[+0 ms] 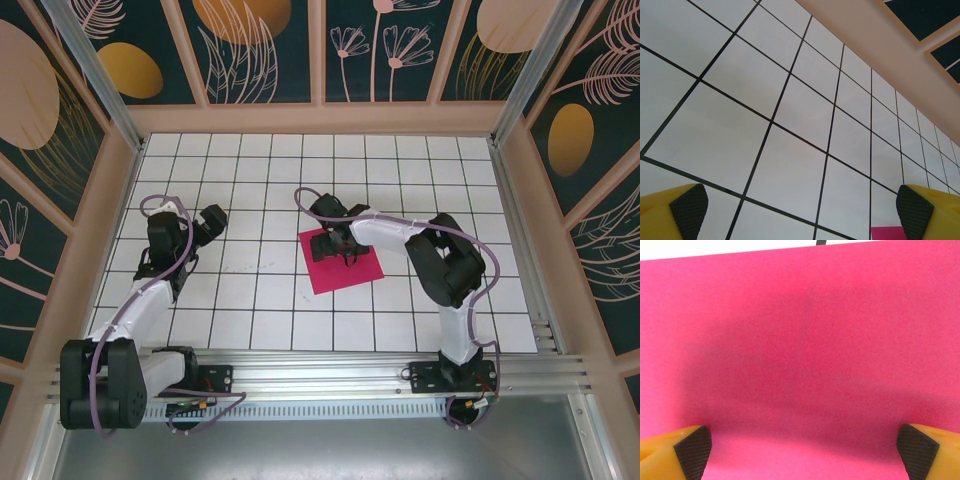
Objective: Fold a paper plane with a square sheet of paper (pick it up from the middle)
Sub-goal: Fold the square sheet of paper in half at the center of the table, then hold the square sheet of paper at the center of the table.
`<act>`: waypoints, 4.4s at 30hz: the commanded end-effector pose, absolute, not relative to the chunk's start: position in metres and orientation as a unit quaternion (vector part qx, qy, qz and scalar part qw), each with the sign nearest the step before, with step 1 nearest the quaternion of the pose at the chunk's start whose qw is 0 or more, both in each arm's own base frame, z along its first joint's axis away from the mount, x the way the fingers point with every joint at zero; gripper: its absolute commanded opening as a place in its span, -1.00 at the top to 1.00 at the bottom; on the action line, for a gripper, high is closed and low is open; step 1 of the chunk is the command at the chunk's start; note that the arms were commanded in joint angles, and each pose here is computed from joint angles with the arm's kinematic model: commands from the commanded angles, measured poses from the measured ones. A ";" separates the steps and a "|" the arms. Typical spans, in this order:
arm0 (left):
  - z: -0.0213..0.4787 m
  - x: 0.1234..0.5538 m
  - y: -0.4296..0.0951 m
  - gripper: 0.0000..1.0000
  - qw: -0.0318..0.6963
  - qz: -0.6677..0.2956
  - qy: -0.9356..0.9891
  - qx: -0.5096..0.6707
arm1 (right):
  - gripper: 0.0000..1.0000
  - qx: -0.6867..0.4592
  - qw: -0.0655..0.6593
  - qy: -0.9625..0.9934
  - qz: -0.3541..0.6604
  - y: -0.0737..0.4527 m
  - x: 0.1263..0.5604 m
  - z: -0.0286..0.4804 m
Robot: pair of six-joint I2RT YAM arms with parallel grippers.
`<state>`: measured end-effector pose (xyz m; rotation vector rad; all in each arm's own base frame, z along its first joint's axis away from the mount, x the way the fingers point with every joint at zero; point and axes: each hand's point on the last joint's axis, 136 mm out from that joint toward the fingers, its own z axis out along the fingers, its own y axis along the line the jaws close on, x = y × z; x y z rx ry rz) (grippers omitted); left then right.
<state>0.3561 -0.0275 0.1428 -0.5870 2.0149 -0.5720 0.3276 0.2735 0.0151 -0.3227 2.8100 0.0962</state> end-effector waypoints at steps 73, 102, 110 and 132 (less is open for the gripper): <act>0.091 0.331 -0.253 0.12 0.278 -0.465 0.834 -0.103 | 0.47 -0.009 0.073 0.923 0.377 0.281 0.317 0.025; 0.031 0.329 -0.309 0.97 0.175 -0.436 0.879 -0.079 | 0.47 0.022 0.060 0.929 0.363 0.272 0.319 0.012; 0.017 0.328 -0.309 1.00 0.156 -0.412 0.894 -0.080 | 0.46 0.022 0.056 0.930 0.361 0.272 0.319 0.012; 0.000 0.328 -0.302 1.00 0.141 -0.369 0.914 -0.096 | 0.10 0.005 0.079 0.945 0.317 0.262 0.314 0.025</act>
